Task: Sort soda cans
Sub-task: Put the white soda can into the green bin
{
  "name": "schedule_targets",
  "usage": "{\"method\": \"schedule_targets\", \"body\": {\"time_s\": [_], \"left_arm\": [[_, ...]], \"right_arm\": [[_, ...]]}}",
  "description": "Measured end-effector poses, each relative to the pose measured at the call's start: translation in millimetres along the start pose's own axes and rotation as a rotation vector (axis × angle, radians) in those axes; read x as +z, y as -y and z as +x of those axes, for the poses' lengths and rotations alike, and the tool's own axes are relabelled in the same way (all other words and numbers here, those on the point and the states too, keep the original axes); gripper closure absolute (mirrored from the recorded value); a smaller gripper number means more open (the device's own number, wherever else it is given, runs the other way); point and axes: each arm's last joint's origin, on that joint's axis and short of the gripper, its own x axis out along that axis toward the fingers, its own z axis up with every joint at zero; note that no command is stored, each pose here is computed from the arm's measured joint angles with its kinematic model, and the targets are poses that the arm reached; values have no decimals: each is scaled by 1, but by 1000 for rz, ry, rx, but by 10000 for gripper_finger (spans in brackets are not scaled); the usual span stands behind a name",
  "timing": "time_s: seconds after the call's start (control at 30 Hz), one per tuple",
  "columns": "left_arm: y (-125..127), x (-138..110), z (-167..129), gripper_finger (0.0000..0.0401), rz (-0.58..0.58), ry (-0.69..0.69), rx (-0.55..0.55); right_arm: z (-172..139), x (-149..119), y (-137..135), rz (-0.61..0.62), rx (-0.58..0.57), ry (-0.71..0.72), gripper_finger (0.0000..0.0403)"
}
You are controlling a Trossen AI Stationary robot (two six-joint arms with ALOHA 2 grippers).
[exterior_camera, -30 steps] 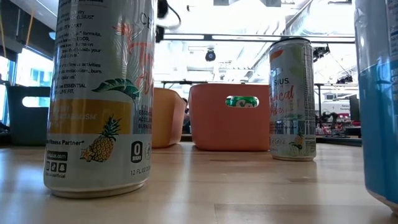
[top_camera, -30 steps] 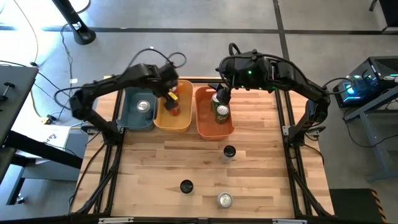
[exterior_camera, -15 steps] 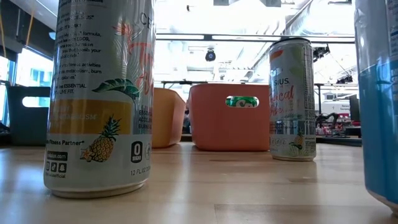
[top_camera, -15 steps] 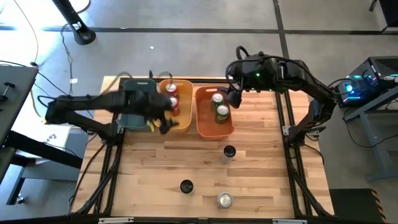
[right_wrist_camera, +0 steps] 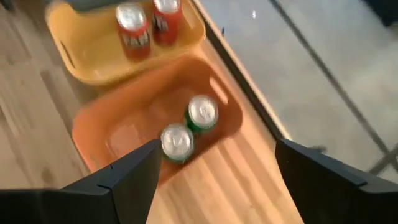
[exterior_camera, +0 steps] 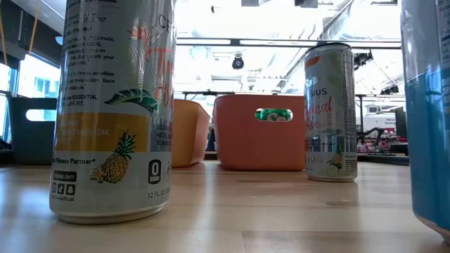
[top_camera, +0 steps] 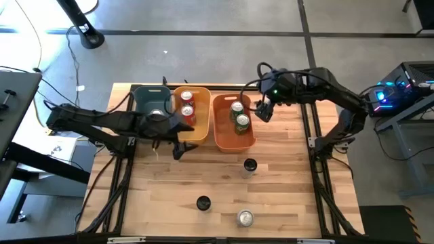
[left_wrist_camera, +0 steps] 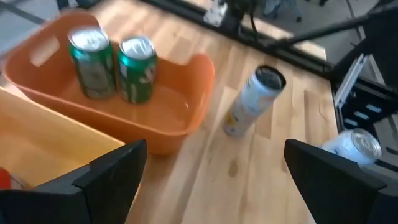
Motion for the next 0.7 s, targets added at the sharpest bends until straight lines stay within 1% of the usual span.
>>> {"method": "schedule_targets", "body": {"time_s": [0.07, 0.13, 0.2, 0.27, 0.37, 0.5, 0.53, 0.6, 0.7], "left_arm": [[-3, 2, -5, 30, 6, 23, 10], [-6, 3, -9, 30, 5, 26, 19], [-7, 4, -14, 30, -4, 41, 16], [-7, 5, -16, 30, -8, 49, 11], [-8, 5, -19, 30, -8, 49, 10], [-8, 5, -19, 30, -4, 50, 9], [-8, 5, -19, 30, 0, 50, 10], [-8, 5, -19, 30, 8, 50, 14], [-9, 5, -18, 30, 39, 63, 57]], "right_arm": [[10, -9, -2, 15, 2, -39, 97], [24, -27, -4, 24, -23, -129, 104], [45, -46, -9, 53, -45, -191, 122], [66, -69, -13, 88, -46, -232, 153], [84, -104, -13, 153, -46, -269, 227], [104, -146, -13, 273, 3, -322, 363], [110, -156, -14, 298, 27, -336, 382], [124, -172, -18, 349, 86, -337, 386], [148, -186, -27, 450, 172, -300, 390]]}}
